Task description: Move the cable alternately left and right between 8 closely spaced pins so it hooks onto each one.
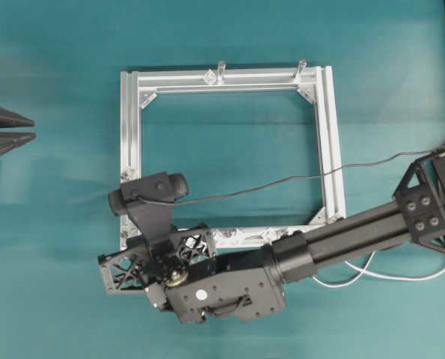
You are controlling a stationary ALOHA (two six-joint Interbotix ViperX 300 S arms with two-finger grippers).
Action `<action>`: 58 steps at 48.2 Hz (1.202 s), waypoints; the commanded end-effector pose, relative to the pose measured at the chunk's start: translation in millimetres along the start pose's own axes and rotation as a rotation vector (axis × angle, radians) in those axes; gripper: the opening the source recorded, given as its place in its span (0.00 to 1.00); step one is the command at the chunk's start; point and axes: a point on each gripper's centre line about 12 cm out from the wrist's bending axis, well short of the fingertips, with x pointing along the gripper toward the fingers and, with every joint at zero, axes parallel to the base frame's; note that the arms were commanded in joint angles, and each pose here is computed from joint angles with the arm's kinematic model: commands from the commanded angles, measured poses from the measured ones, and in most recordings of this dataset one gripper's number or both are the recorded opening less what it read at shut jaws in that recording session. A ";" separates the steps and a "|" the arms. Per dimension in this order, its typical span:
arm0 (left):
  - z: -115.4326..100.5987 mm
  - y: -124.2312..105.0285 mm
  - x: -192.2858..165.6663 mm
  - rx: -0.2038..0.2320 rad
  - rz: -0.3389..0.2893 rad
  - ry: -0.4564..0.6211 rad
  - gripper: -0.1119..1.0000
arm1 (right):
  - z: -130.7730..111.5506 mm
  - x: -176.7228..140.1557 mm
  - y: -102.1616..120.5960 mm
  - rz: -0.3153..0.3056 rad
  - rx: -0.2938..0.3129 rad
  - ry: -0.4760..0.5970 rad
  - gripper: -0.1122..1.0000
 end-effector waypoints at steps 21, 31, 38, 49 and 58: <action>11.1 -0.8 -0.7 -0.001 -0.001 -0.024 0.39 | -38.5 -35.9 2.0 0.048 0.063 0.036 0.23; 10.5 -0.8 -0.6 -0.001 -0.001 -0.023 0.39 | -44.3 -38.9 0.4 0.047 0.071 0.038 0.23; 10.5 -0.8 -0.6 -0.001 -0.001 -0.023 0.39 | -43.4 -38.1 0.9 0.048 0.071 0.033 0.23; 10.5 -0.6 -0.6 -0.002 0.000 -0.023 0.39 | -39.8 -38.2 4.3 0.060 0.078 0.032 0.23; 10.9 -0.8 -0.5 0.000 -0.001 -0.023 0.39 | -37.0 -34.8 13.1 0.092 0.085 0.038 0.23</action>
